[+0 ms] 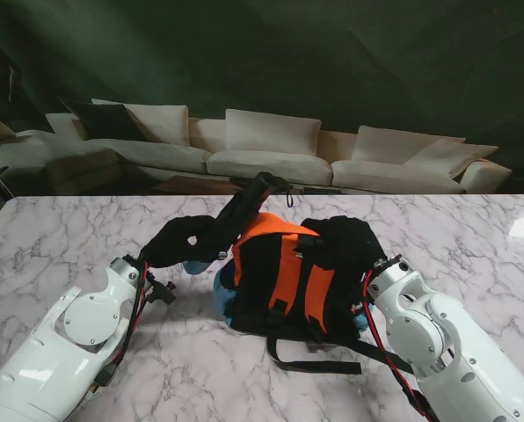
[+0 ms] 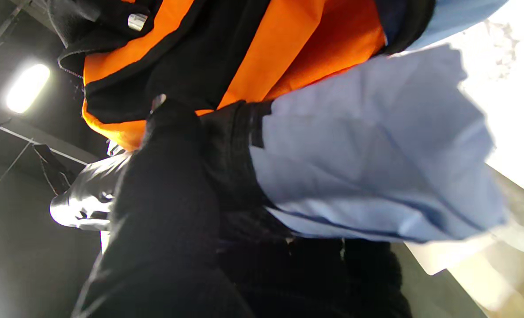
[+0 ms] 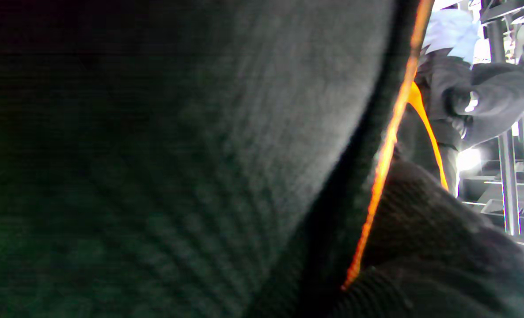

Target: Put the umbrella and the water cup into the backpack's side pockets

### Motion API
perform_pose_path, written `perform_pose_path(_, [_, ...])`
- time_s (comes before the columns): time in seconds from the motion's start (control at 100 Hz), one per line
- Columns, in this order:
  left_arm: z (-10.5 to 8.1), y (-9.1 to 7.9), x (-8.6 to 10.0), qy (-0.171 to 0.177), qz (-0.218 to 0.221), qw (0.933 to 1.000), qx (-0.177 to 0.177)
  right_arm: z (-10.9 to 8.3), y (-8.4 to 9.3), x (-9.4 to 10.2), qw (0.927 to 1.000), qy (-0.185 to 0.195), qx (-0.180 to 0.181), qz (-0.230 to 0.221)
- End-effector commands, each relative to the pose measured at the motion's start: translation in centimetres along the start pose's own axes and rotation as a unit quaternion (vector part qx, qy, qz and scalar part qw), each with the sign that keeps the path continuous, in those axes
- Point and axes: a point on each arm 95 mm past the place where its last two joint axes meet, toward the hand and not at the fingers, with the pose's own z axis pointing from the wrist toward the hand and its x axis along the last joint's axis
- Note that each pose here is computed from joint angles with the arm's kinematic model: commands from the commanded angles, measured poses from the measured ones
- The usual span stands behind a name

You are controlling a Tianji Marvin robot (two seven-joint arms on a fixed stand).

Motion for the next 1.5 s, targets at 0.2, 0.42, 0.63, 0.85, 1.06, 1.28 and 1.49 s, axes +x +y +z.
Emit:
perform_pose_path(0.2, [0.3,1.1,-0.3,-0.01,-0.08,0.9967,0.012,0.0,-0.8,0.0,0.9999,0.0,0.014,0.001])
perform_pose_path(0.42, [1.4,2.6,-1.0,-0.028,-0.101,0.9943,-0.018,0.1,-0.8,0.0,0.9999,0.0,0.014,0.003])
perform_pose_path(0.63, [2.8,3.7,-0.7,-0.03,-0.109,0.9935,-0.016,0.0,-0.9,0.0,0.9999,-0.001,0.013,0.005])
perform_pose_path(0.85, [3.8,3.7,0.6,-0.012,-0.119,0.9928,0.007,0.1,-0.9,0.1,0.9999,0.001,0.012,0.007])
perform_pose_path(1.06, [4.1,4.2,1.4,0.003,-0.138,0.99,-0.027,0.2,-1.0,0.1,0.9999,0.002,0.013,0.01])
perform_pose_path(1.28, [5.2,5.3,1.0,0.01,-0.117,0.9921,-0.045,0.4,-1.1,0.2,0.9998,0.004,0.013,0.012])
perform_pose_path(1.49, [6.6,5.8,0.6,0.009,-0.093,0.9951,-0.031,0.4,-1.0,0.4,0.9997,0.012,0.013,0.015])
